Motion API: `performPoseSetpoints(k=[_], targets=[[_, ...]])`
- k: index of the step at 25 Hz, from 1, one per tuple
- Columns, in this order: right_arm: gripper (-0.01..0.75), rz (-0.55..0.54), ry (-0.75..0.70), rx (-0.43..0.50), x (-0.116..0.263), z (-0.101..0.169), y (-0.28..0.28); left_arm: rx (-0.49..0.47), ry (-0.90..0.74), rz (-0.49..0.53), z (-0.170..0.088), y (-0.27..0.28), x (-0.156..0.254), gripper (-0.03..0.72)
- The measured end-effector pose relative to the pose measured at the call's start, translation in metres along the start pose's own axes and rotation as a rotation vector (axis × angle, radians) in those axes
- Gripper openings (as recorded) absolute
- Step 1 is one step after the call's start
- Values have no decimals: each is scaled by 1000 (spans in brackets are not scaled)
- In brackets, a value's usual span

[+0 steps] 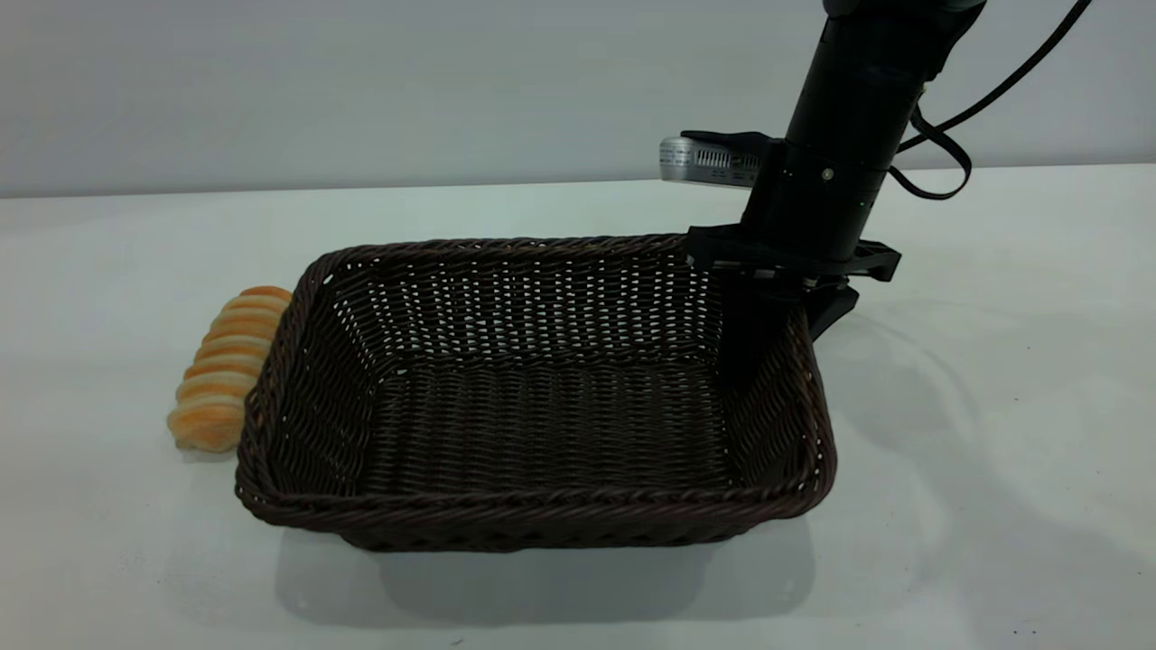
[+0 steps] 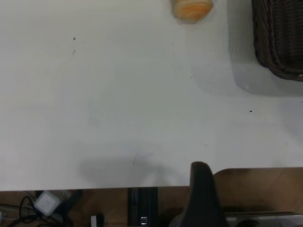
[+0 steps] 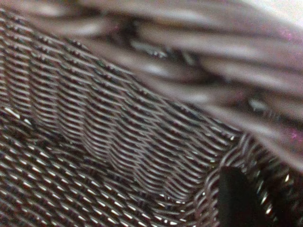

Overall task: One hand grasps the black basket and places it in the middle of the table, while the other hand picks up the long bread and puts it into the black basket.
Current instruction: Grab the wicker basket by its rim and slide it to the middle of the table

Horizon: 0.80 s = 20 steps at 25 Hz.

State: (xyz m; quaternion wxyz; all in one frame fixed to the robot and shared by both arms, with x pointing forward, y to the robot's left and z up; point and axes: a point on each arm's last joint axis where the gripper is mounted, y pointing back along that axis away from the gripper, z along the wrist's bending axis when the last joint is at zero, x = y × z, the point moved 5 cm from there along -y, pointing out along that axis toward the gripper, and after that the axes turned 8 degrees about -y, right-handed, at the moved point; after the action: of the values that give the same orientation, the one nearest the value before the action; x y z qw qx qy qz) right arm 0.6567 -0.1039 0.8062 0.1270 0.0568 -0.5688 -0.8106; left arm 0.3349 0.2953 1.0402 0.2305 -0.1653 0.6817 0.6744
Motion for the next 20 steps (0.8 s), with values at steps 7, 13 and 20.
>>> performPoseSetpoints(k=[7, 13, 20], targets=[[338, -7, 2, 5, -1, 0, 1, 0, 0, 4, 0, 0, 0, 563], [549, -60, 33, 3, -17, 7, 21, -1, -2, 6, 0, 0, 1, 563], [579, -152, 48, 158, -42, -4, 75, -47, -17, 15, 7, 0, 2, 563]])
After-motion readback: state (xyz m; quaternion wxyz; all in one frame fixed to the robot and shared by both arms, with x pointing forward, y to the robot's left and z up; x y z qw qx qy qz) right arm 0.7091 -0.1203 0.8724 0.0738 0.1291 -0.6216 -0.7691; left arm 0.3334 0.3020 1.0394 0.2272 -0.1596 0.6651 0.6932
